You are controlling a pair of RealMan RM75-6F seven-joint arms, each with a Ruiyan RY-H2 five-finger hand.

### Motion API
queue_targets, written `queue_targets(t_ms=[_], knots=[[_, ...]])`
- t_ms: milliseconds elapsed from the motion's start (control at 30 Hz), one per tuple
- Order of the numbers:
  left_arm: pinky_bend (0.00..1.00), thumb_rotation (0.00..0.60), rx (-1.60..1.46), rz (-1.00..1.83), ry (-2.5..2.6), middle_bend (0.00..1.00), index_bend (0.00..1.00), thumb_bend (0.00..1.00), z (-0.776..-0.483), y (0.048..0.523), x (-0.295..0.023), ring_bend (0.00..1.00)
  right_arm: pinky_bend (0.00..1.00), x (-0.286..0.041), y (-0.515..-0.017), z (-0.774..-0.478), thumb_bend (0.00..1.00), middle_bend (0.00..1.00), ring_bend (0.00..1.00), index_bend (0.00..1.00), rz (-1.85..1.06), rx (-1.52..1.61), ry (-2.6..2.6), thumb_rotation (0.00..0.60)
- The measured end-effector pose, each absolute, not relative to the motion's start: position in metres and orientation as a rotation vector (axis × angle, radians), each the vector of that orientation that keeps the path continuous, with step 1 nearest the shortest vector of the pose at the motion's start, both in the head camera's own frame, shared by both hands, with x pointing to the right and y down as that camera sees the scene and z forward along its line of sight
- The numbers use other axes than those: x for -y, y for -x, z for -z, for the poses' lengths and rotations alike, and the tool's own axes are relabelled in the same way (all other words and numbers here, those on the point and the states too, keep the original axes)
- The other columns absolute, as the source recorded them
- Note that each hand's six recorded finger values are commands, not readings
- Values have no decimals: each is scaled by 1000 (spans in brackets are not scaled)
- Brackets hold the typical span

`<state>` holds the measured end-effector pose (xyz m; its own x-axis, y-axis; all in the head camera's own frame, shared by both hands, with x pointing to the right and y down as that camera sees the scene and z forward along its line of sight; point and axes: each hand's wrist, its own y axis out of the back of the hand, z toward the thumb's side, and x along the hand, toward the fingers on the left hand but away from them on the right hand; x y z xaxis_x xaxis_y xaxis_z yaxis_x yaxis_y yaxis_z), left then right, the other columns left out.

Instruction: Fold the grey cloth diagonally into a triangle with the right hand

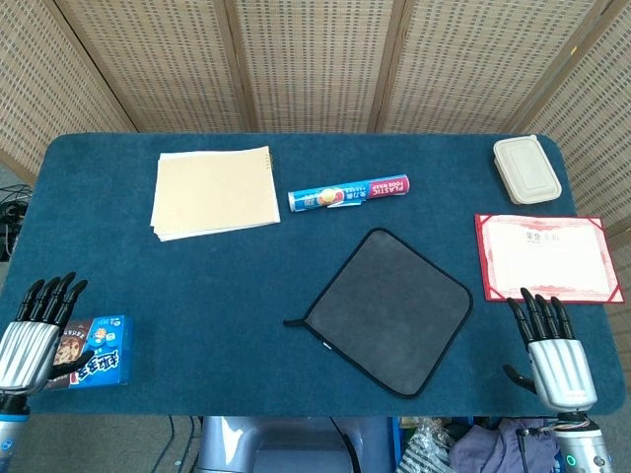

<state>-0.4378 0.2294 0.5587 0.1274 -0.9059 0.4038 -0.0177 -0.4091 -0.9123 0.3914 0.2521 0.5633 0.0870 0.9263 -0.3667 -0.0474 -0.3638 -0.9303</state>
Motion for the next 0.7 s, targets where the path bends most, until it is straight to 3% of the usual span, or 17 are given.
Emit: queue_targets(t_ms=[700], knots=[[0, 600, -924, 1394, 1597, 0, 0, 119, -558, 438, -229, 0, 0, -270, -384, -559, 72, 0, 0, 3, -1403, 882, 1515, 600]])
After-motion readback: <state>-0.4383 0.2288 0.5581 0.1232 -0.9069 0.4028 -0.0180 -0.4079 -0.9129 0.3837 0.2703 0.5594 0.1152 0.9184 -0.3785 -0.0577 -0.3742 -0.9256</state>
